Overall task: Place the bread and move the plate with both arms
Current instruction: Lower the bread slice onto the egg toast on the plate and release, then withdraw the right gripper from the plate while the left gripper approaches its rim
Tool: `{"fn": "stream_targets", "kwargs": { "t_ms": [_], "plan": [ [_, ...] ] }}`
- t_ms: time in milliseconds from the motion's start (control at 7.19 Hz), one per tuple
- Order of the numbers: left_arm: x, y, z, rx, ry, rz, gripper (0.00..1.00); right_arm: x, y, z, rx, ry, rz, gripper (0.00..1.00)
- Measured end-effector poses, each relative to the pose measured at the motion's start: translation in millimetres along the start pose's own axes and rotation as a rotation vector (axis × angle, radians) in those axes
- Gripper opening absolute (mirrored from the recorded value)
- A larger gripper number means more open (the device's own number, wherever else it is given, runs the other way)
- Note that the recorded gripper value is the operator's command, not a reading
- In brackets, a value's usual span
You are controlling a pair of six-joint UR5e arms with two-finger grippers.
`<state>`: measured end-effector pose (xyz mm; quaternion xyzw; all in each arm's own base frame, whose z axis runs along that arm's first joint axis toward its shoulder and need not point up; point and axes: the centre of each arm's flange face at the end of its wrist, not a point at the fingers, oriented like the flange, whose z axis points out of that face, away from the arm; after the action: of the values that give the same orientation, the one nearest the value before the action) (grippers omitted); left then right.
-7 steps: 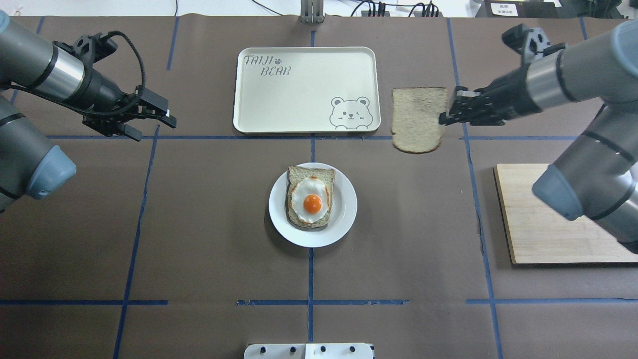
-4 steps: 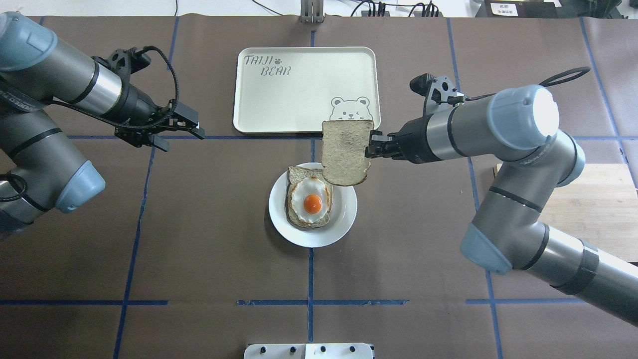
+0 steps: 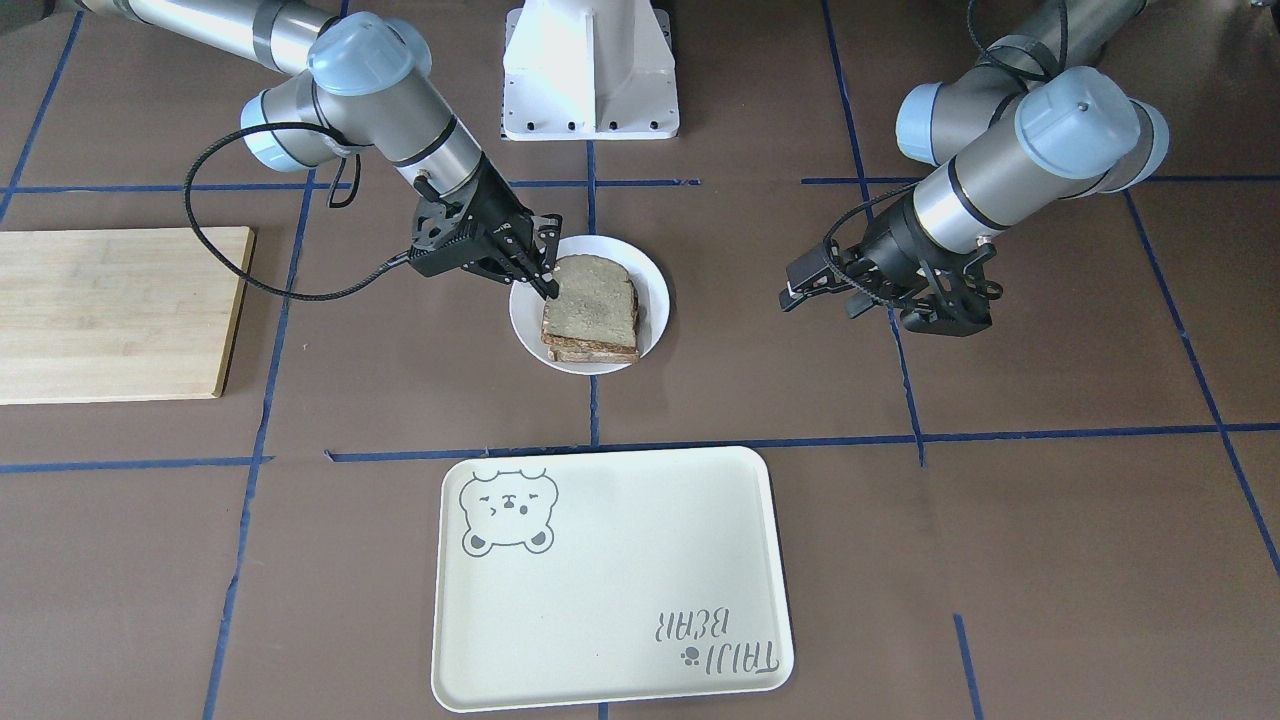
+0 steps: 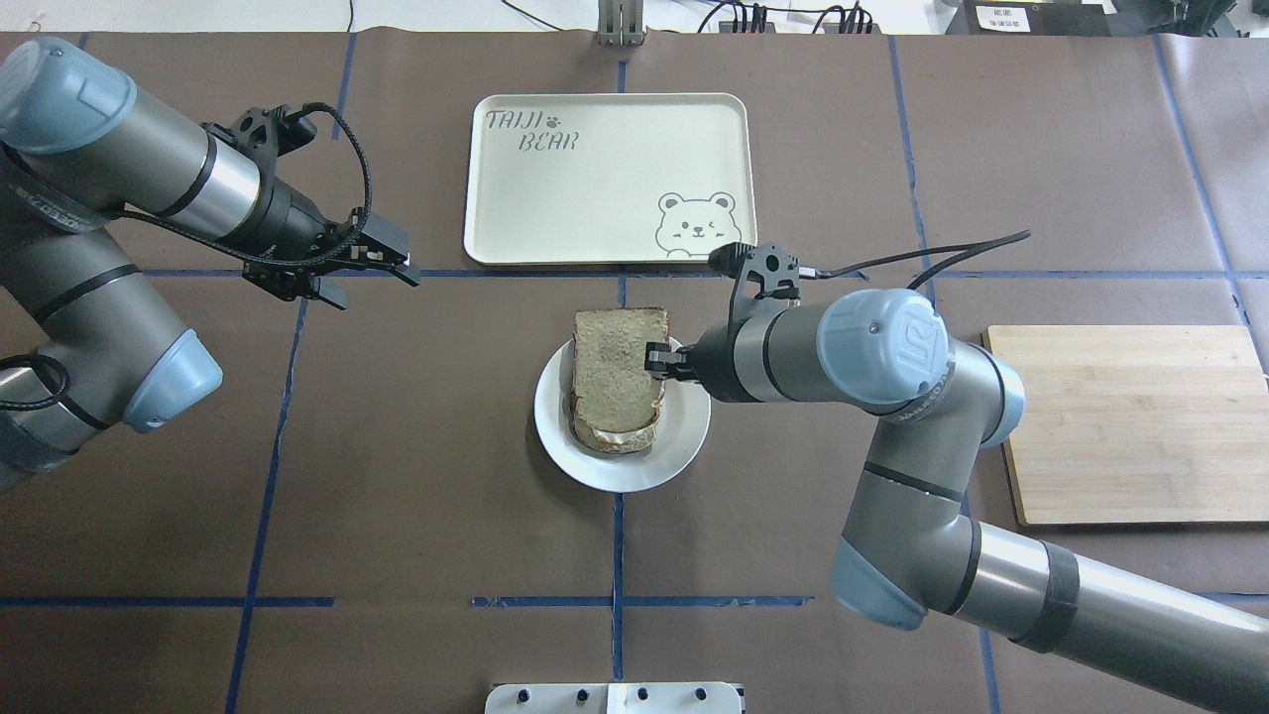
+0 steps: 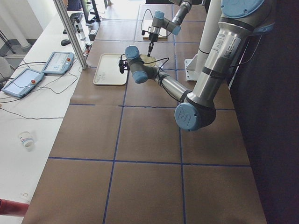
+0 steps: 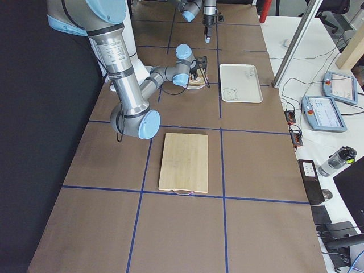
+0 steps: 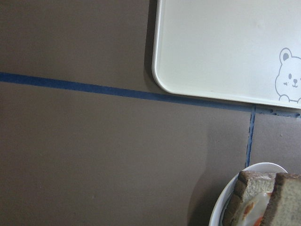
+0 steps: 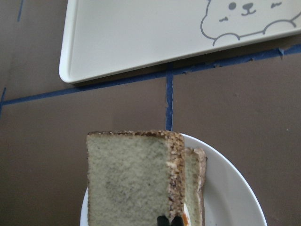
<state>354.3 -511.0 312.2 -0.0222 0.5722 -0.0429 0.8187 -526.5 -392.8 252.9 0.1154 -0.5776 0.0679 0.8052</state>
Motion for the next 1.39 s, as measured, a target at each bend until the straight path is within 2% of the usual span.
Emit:
{"fn": "stream_targets", "kwargs": {
  "t_ms": [278,417,556,695,974,1113,1252,1391],
  "plan": [
    [1,1,1,-0.003,0.0,0.001,1.0,5,21,15,0.0,0.023,-0.012,0.03],
    [1,1,1,-0.003,0.001,0.002,1.0,6,23,16,0.001,0.025,-0.013,0.45],
    [1,1,1,-0.002,0.001,0.002,1.0,6,22,15,0.002,0.022,-0.012,0.93],
    [2,2,2,-0.005,0.001,0.003,1.0,4,19,11,0.007,0.013,-0.009,1.0],
    [7,8,13,-0.008,-0.003,0.014,1.0,-3,-2,-11,0.033,-0.016,0.005,1.0],
    [17,17,26,-0.005,-0.001,0.036,1.0,-1,-25,-28,0.031,-0.028,0.018,1.0],
    [23,24,39,0.0,0.018,0.064,1.0,8,-56,-49,0.008,-0.03,0.039,1.0],
    [22,29,53,0.003,0.059,0.077,0.99,21,-90,-73,-0.017,-0.011,0.07,1.0]
  ]
}}
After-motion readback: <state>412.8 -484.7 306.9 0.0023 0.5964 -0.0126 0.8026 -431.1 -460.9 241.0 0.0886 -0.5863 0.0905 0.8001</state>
